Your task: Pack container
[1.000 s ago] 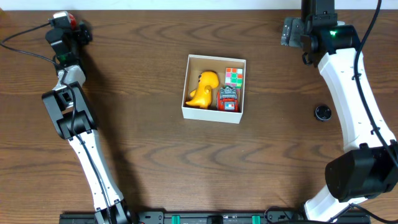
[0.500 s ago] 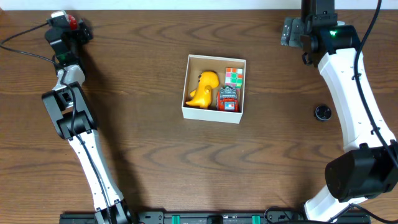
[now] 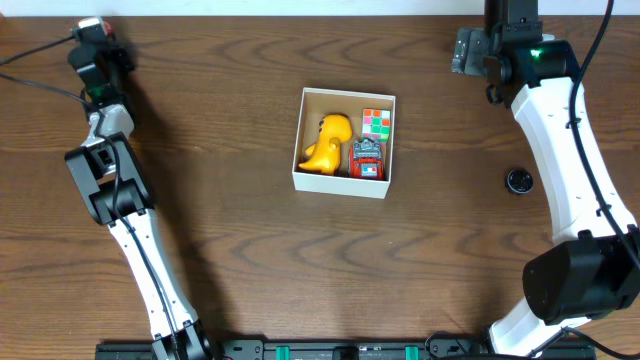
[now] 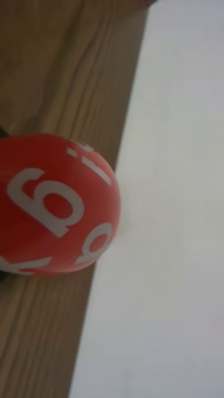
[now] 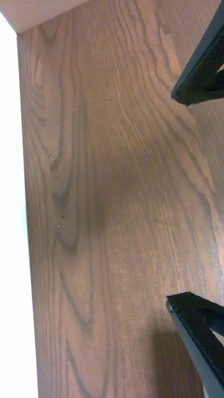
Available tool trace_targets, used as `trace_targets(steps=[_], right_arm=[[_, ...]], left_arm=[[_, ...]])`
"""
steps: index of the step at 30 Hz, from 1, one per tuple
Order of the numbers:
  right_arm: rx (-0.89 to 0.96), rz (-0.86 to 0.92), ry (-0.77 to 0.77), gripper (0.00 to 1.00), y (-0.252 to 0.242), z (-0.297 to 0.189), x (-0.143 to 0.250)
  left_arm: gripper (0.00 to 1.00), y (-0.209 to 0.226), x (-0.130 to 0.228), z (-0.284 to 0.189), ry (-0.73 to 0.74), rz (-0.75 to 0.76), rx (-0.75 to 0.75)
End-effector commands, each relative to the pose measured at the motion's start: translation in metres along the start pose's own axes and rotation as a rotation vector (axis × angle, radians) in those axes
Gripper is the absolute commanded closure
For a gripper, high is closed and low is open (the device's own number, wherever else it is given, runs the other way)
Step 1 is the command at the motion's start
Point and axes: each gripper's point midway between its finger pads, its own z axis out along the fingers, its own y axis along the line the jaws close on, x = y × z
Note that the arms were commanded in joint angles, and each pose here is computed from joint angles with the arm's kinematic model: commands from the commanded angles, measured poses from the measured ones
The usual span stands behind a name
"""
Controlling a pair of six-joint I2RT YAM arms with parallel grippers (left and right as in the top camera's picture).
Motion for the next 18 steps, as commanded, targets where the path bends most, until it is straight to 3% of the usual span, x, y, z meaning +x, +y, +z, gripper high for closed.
trace_targets(steps=[1,6,13,18], right_arm=[[0.009,0.014,-0.002,0.01,-0.001,0.000,-0.001],[0.009,0.014,-0.002,0.01,-0.001,0.000,0.000],[0.009,0.014,-0.002,0.01,-0.001,0.000,-0.001],[0.009,0.013,-0.002,0.01,-0.001,0.000,0.000]], left_arm=[[0.94,0.014,-0.011,-0.002,-0.050,-0.052,-0.027],[0.94,0.005,-0.074,-0.009,-0.112,-0.254,0.019],[0.94,-0.040,-0.135,-0.030,-0.071,-0.256,0.263],[0.94,-0.046,-0.158,-0.050,0.055,-0.345,0.270]])
